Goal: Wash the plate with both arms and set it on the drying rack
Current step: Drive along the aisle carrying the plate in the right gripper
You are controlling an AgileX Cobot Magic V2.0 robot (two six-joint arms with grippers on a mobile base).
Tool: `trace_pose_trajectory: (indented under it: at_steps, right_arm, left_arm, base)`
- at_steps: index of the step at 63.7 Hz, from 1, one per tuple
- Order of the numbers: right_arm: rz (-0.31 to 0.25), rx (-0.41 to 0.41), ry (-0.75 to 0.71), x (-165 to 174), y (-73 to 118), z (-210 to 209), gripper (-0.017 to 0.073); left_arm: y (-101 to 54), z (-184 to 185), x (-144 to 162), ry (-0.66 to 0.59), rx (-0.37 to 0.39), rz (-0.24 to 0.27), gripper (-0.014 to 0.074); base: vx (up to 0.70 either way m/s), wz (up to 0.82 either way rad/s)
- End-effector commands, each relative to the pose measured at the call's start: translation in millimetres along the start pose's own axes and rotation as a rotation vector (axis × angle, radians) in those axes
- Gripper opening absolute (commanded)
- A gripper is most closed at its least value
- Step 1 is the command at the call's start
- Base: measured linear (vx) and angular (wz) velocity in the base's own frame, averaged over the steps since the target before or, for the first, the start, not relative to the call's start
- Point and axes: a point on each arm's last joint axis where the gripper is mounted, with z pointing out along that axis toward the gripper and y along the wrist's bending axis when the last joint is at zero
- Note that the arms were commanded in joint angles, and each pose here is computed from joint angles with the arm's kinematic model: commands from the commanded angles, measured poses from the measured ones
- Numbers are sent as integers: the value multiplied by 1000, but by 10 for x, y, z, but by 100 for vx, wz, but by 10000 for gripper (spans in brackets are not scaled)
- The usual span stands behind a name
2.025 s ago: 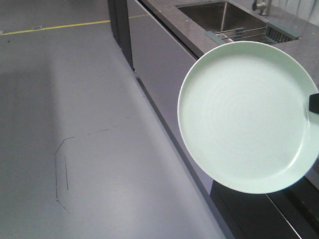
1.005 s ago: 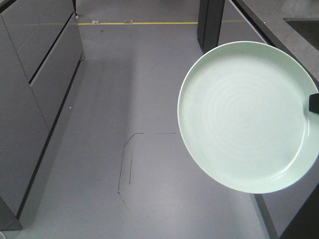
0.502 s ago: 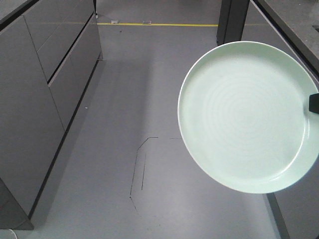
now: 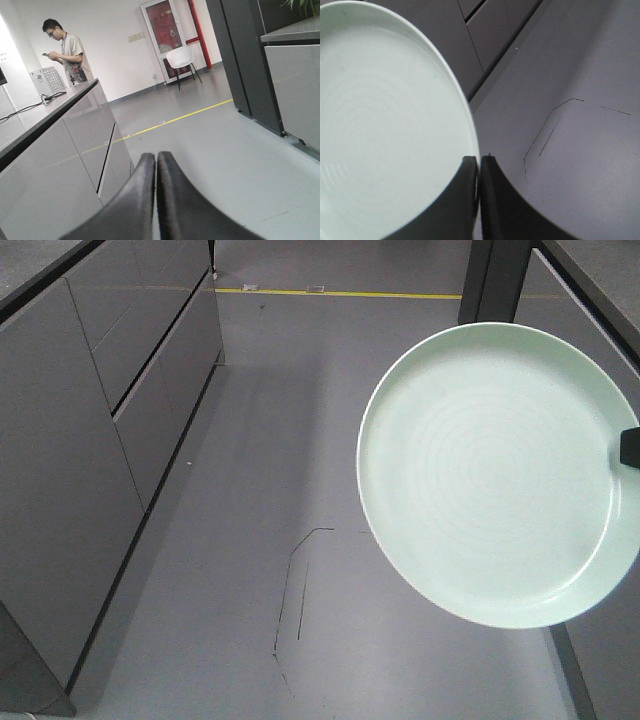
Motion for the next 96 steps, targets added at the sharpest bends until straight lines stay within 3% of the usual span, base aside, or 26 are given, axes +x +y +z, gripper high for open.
trace_pose_trajectory:
  at_steps: [1, 96]
  right_arm:
    - [-10, -14, -74, -96, 65, -61, -8]
    - [-10, -14, -74, -96, 65, -61, -8]
  left_arm:
    - [-9, -9, -3, -66, -2, -15, -6]
    - [-9, -9, -3, -66, -2, -15, -6]
  base:
    - [14, 7]
    - [17, 2]
